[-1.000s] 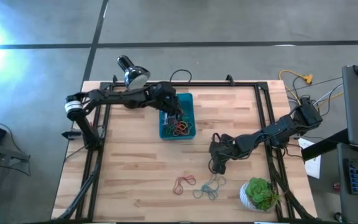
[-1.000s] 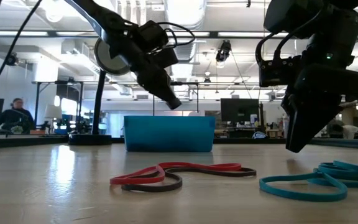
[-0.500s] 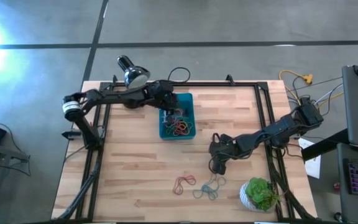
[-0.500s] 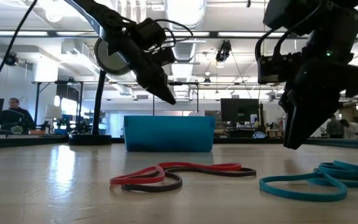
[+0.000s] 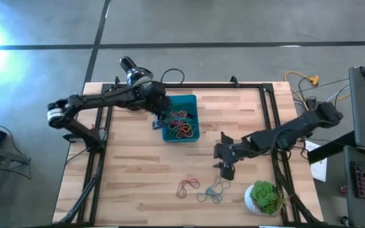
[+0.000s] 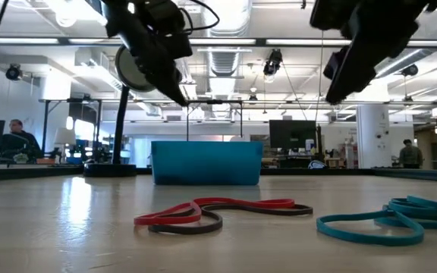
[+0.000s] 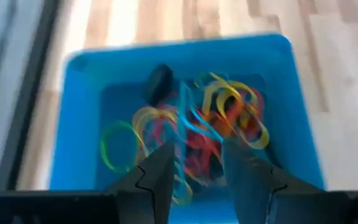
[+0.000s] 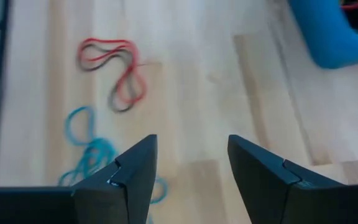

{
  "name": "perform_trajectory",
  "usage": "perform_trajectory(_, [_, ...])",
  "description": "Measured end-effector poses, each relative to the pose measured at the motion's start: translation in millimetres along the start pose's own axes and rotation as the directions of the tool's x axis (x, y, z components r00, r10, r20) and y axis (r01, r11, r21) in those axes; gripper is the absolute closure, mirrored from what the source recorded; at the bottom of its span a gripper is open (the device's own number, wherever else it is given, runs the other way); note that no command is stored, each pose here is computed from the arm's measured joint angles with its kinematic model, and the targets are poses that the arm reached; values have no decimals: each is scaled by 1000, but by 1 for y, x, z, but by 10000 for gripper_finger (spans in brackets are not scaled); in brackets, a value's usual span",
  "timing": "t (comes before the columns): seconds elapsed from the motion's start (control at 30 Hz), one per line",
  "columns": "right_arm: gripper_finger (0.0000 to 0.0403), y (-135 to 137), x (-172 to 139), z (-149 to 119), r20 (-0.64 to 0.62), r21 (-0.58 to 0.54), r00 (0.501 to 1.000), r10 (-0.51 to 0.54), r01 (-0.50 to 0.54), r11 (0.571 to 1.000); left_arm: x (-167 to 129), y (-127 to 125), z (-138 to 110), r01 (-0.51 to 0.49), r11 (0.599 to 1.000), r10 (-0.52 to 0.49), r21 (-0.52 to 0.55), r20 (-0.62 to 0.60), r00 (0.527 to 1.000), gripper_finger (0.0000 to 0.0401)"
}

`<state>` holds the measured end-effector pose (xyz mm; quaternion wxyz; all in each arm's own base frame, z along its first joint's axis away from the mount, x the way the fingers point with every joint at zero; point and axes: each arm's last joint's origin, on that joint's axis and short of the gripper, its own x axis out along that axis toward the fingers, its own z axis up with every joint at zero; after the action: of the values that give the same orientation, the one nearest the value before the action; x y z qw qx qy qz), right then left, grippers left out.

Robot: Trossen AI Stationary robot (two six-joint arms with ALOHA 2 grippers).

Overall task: Pick and place rubber bands into bin
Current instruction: Put the blue rubber band into the blue bin

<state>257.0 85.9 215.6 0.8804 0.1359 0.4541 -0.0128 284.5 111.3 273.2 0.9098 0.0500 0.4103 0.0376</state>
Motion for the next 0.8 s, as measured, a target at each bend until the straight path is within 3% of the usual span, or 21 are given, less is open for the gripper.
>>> perform_trajectory(0.23, [211, 19, -1, -13, -31, 6, 998, 61, -60, 998, -15, -33, -18, 97, 994, -103, -48, -124, 987, 283])
perform_trajectory(0.57, [211, 30, 24, -23, -79, 30, 995, 53, -51, 998, -16, -88, -36, 224, 974, -217, 40, -141, 966, 283])
perform_trajectory(0.8, [211, 33, 26, -18, -19, 34, 997, 77, -77, 996, -21, -105, -45, 263, 964, -255, 36, -148, 956, 283])
